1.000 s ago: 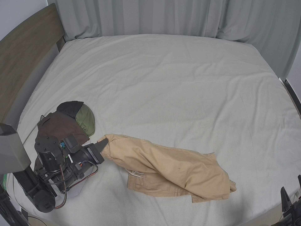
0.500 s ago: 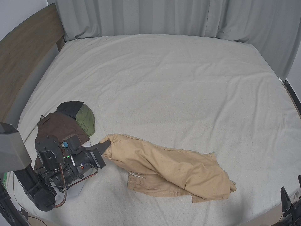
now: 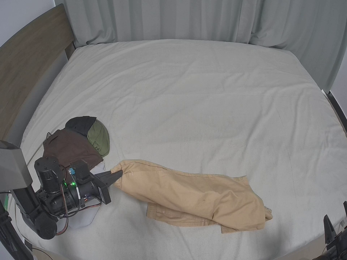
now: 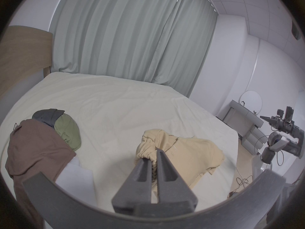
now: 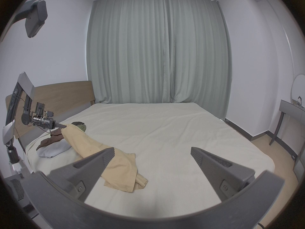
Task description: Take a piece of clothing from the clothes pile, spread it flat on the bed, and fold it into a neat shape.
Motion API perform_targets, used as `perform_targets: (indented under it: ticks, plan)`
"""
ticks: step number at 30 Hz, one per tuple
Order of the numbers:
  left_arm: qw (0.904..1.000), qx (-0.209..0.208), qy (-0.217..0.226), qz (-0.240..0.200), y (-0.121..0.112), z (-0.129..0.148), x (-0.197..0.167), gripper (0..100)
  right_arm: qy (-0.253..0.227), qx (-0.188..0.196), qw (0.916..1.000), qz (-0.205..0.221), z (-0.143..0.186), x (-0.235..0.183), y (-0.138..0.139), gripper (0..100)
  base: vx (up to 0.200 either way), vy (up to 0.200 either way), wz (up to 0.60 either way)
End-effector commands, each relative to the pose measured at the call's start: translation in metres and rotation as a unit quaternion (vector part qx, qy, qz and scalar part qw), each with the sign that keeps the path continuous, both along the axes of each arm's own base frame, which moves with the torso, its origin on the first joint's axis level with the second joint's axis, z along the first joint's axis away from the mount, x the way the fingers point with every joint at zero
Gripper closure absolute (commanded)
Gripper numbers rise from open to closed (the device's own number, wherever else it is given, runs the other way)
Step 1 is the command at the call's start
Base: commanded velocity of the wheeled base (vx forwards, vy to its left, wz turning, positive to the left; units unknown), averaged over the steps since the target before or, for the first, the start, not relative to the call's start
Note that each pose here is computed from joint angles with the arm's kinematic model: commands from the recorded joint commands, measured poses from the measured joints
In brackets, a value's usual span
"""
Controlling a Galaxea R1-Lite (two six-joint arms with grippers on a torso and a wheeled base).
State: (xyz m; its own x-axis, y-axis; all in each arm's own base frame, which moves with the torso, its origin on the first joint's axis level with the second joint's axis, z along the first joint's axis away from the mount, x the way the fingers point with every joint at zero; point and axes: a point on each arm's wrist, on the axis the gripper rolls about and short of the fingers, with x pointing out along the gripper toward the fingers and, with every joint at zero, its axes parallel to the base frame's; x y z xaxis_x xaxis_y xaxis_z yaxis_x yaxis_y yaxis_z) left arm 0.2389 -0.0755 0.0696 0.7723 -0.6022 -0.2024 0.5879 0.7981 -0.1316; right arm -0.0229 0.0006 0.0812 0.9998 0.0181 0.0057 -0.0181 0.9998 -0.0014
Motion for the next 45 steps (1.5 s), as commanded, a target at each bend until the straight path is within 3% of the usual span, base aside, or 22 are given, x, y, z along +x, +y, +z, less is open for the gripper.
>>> perform_targets:
  ticks: [1,36,38,39,40,45]
  plan:
    - [0.9999,0.006,0.006,0.008,0.009,-0.005,0.003,100,0.004,-0.001,1.0,0.0,-0.005,0.001,0.0,0,0.0,0.0,0.0]
    - [0.9998,0.009,0.013,0.014,0.012,-0.008,0.002,100,-0.008,-0.016,0.9998,0.007,-0.003,0.0,0.0,0,0.0,0.0,0.0]
    - [0.9998,0.009,0.014,0.014,0.012,-0.008,0.002,100,-0.028,-0.019,0.9994,0.007,0.004,-0.002,0.0,0,0.0,0.0,0.0]
    - [0.9998,0.009,0.013,0.013,0.012,-0.007,0.001,100,-0.093,-0.019,0.9954,0.007,0.036,-0.008,0.0,0,0.0,0.0,0.0]
    - [0.9998,0.009,0.011,0.013,0.012,-0.007,0.002,100,-0.103,-0.019,0.9944,0.009,0.049,-0.006,0.0,0,0.0,0.0,0.0]
    - [0.9998,0.01,0.011,0.012,0.011,-0.007,0.001,100,-0.087,-0.012,0.9958,0.026,0.067,0.006,0.0,0,0.0,0.0,0.0]
